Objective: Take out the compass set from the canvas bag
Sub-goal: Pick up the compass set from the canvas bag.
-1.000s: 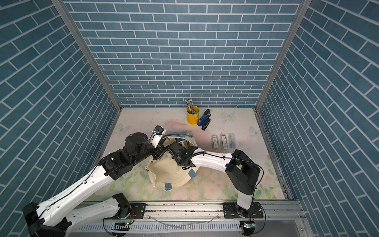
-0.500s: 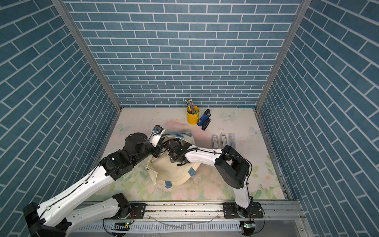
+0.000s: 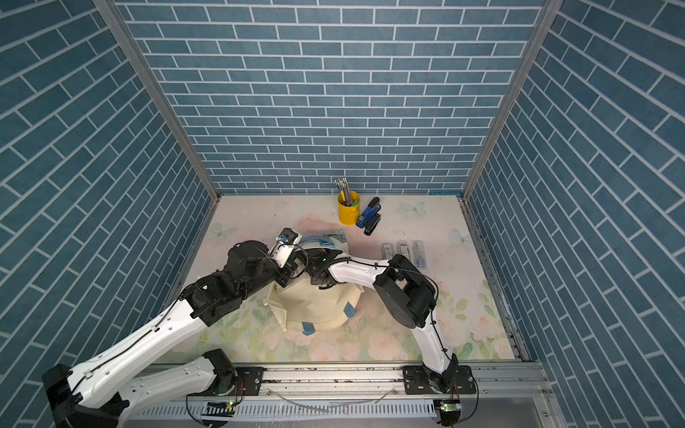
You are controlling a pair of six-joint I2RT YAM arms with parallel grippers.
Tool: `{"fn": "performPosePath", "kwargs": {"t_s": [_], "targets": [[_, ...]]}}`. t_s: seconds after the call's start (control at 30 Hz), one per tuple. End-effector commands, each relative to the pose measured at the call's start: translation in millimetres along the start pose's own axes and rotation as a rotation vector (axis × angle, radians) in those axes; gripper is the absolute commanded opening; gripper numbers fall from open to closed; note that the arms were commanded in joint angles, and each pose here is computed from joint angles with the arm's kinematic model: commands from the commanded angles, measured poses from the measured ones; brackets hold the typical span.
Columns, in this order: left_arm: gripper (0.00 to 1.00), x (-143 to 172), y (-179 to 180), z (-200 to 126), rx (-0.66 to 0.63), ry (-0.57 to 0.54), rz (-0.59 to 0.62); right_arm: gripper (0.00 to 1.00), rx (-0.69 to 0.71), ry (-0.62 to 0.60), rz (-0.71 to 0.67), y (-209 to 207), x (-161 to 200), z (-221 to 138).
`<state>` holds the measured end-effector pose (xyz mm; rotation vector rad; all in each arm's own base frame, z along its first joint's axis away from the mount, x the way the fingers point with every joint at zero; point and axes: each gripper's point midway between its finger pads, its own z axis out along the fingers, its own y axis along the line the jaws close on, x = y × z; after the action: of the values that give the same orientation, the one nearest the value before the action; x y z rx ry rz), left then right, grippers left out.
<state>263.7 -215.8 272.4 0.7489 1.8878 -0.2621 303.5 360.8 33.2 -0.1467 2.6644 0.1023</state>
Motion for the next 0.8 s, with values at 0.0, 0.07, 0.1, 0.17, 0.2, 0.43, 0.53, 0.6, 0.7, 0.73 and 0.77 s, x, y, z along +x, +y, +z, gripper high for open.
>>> {"fn": "performPosePath", "kwargs": {"t_s": [0.0, 0.07, 0.1, 0.17, 0.2, 0.43, 0.53, 0.6, 0.7, 0.73, 0.77], "targets": [[0.0, -20.9, -16.9, -9.1, 0.088, -0.089, 0.002, 0.71, 0.094, 0.029, 0.036, -23.3, -2.3, 11.8], [0.0, -21.1, -16.5, -8.8, 0.086, -0.089, 0.002, 0.67, 0.1, 0.027, 0.026, -25.0, -2.7, 9.3], [0.0, -21.5, -16.5, -9.0, 0.086, -0.091, 0.003, 0.66, 0.102, 0.028, 0.02, -25.9, -2.1, 7.9], [0.0, -21.9, -16.2, -8.5, 0.084, -0.092, 0.003, 0.64, 0.104, 0.025, 0.008, -26.2, -2.5, 5.0], [0.0, -22.0, -15.9, -8.5, 0.082, -0.091, 0.003, 0.62, 0.101, 0.02, 0.001, -25.4, -3.8, 2.6], [0.0, -23.7, -12.1, -9.4, 0.062, -0.092, -0.002, 0.51, 0.095, 0.017, -0.046, -25.1, -2.7, -5.1], [0.0, -23.0, -10.8, -9.5, 0.055, -0.089, -0.002, 0.48, 0.092, 0.024, -0.058, -25.9, 0.0, -6.0], [0.0, -22.8, -9.7, -9.4, 0.048, -0.087, -0.003, 0.47, 0.087, 0.029, -0.072, -24.4, 2.0, -6.9], [0.0, -23.2, -9.0, -8.9, 0.044, -0.085, -0.005, 0.45, 0.087, 0.024, -0.102, -23.3, 1.8, -11.3], [0.0, -23.6, -9.0, -8.9, 0.044, -0.085, -0.003, 0.43, 0.093, 0.021, -0.112, -24.4, 1.5, -13.0], [0.0, -23.9, -8.8, -8.9, 0.043, -0.084, -0.004, 0.43, 0.104, 0.014, -0.124, -26.0, 1.2, -14.8]]}}
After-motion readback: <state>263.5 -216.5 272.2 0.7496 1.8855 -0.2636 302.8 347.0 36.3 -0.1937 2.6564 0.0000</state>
